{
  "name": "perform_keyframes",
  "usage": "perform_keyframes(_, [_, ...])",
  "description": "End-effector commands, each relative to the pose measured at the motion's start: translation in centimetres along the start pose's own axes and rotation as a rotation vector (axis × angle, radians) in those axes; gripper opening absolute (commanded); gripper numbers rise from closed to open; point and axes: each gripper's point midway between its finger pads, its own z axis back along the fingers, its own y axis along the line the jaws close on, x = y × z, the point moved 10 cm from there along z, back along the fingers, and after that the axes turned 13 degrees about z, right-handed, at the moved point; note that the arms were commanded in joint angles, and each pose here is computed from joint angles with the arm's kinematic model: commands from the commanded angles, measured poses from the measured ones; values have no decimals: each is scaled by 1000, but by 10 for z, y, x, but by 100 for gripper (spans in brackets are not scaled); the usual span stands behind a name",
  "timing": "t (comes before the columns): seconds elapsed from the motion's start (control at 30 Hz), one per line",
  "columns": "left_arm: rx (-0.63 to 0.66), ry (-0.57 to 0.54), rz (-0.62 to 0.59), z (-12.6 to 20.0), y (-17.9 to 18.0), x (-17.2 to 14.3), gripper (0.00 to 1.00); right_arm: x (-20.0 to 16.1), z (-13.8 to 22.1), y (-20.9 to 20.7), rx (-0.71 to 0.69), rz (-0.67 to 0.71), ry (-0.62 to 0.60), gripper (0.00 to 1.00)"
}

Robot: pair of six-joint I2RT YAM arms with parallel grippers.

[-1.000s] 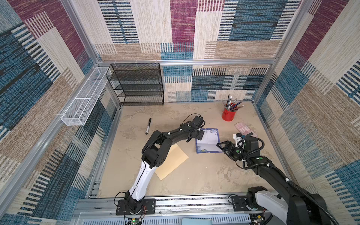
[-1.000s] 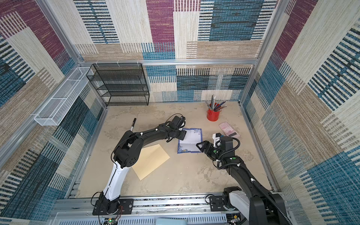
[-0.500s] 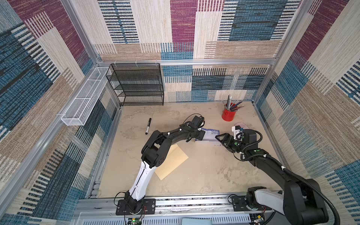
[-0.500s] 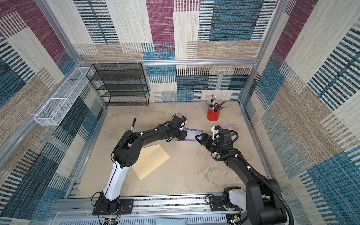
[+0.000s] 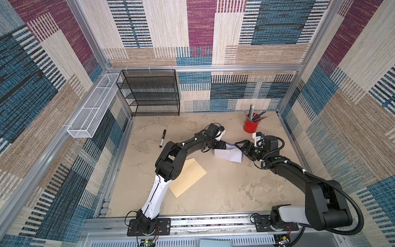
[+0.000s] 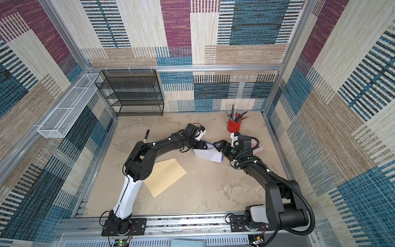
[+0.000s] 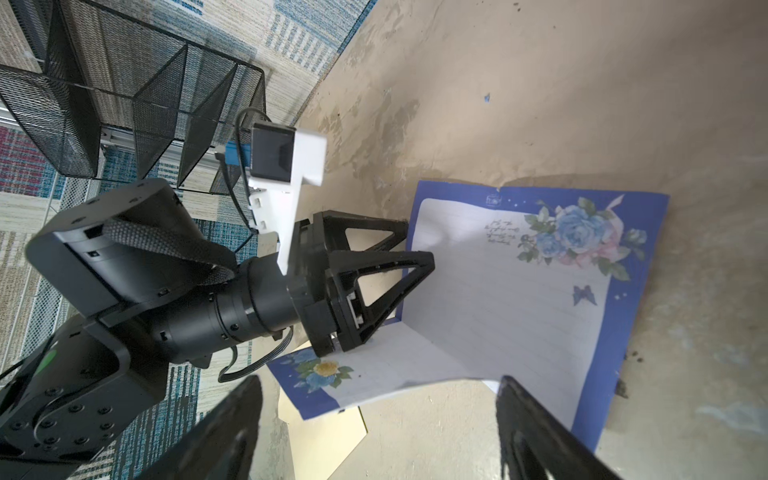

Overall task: Fold the letter paper in half and place it into the envelope
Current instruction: Fold the letter paper at the center of the board.

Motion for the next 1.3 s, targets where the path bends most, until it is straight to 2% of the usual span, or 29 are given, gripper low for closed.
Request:
perform_keyframes(0.0, [45, 204, 117, -4, 18, -30, 65, -3, 2, -3, -22, 18, -18, 89])
perform_keyframes(0.3, [29, 155, 158, 6, 24, -11, 67, -8, -1, -10, -57, -3, -2, 89])
perform_keyframes(0.6, [-16, 31, 178, 40, 22, 20, 73, -10, -7, -17, -85, -17, 10, 89])
perform_keyframes(0.87, [-22, -34, 211, 59, 28, 31, 73, -4, -12, -17, -79, -15, 5, 89])
perform_keyframes(1.07, [-54, -175, 292, 98, 49, 39, 77, 6, -18, -16, -85, -15, -1, 90])
perform_keyframes(1.27, [-32, -305, 289, 151, 51, 35, 77, 20, -22, -17, -121, -3, -25, 90])
